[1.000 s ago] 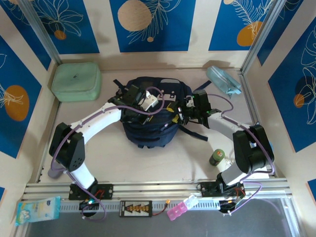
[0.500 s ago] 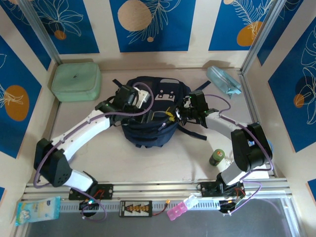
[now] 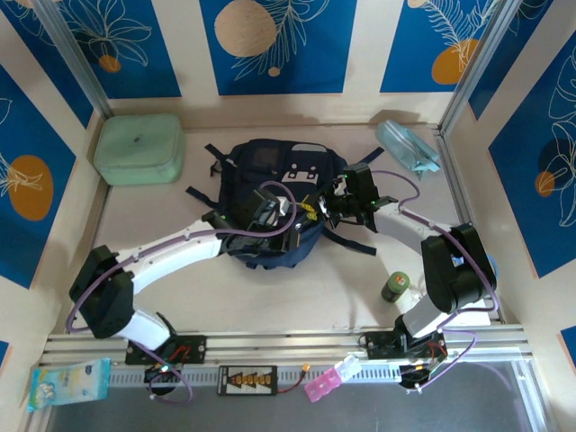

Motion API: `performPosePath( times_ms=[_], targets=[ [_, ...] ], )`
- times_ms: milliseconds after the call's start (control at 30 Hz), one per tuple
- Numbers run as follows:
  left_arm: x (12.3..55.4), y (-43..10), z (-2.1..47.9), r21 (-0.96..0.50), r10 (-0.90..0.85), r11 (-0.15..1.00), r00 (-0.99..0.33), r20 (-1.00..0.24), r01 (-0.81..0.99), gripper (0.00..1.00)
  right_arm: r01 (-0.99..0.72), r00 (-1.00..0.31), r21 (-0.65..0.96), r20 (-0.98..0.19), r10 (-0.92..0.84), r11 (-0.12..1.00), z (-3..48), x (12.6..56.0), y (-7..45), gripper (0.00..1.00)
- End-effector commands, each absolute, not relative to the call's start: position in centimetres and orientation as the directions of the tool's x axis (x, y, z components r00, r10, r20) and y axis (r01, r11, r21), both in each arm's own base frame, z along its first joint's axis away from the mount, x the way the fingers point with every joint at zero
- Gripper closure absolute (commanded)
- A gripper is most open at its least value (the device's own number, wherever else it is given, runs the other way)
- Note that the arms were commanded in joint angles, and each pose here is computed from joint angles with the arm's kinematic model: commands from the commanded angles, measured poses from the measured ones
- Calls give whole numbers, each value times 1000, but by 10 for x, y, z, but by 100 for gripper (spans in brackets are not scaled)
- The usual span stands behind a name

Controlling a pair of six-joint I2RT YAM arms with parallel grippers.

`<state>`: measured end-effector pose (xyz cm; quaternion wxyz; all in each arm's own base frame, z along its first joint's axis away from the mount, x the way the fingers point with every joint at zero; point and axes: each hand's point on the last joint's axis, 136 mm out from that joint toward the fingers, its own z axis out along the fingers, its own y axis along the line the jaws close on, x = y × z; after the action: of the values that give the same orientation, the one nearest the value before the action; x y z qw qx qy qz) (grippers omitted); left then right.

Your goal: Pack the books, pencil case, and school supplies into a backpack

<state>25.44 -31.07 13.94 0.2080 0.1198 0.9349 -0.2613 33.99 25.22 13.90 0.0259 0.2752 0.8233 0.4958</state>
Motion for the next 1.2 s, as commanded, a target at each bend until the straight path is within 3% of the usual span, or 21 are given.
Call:
performPosePath(
  times_ms=[0,300,533,800,1000,1167],
  targets=[
    [270,-320,150,-423,107,834,-856,-505,354,54,367,-876,866,200,438,340,160,343,263,84],
    [278,-336,140,-435,119,820,-856,-503,371,61,371,-882,868,217,419,330,160,339,266,87],
    [285,-332,148,-449,47,836,-857,-513,315,79,375,-884,865,225,409,334,157,336,270,87],
    [283,-327,158,-481,-7,824,-843,-538,300,80,384,-882,861,234,409,335,152,336,271,88],
    [285,-324,155,-496,-44,824,-841,-539,275,68,385,-883,859,237,406,336,151,335,273,88],
    [288,-324,155,-489,-50,830,-836,-546,270,74,388,-882,858,239,407,336,150,336,273,88]
  ],
)
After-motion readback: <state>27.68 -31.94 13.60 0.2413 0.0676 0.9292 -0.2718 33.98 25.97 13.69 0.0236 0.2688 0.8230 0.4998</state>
